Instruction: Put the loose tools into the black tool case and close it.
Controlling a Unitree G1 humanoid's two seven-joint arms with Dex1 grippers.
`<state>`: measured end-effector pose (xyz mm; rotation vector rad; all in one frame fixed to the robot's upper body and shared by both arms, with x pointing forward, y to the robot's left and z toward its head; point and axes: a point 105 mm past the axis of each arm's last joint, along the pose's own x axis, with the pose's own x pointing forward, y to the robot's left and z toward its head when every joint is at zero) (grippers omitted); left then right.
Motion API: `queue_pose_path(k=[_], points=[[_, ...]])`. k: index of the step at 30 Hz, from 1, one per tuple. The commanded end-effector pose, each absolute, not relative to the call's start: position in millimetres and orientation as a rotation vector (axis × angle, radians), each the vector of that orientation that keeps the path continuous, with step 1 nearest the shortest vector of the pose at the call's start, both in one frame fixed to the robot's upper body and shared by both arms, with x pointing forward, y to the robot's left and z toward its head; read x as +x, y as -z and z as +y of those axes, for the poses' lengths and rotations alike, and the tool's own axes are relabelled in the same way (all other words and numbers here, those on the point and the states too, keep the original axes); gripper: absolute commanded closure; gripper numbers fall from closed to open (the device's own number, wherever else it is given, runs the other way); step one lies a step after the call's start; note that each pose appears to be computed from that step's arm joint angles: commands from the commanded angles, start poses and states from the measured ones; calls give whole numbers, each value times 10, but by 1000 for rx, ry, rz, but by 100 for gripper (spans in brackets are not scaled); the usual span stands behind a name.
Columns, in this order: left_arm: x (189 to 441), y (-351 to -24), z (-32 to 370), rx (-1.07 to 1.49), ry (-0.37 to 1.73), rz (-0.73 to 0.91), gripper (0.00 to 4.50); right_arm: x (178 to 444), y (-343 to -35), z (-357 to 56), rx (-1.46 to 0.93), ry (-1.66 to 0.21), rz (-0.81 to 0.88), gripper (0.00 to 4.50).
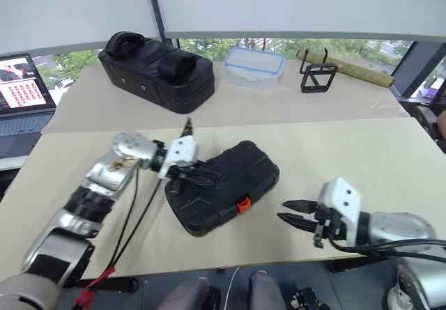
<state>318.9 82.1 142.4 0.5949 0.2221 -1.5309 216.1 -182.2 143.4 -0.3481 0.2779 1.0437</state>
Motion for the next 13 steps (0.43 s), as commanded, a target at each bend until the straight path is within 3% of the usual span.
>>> queue_pose_path(k=[1,6,7,10,13], points=[[3034,-1519,1262,441,1446,320,198,2118,-1692,-2023,-301,-1075,287,202],[2654,-1811,1904,224,1287,405,19,2122,-1894,-2317,-245,-1075,333,28],[2591,-1858,1998,205,1249,416,0,2122,-1924,-2360,-235,-1076,340,6],[2396,-1878,2298,190,1112,448,0,2110,-1982,-2430,-185,-1103,370,6],[2274,-1782,2353,214,1083,474,0,2140,-2005,-2458,-173,-1113,374,6]])
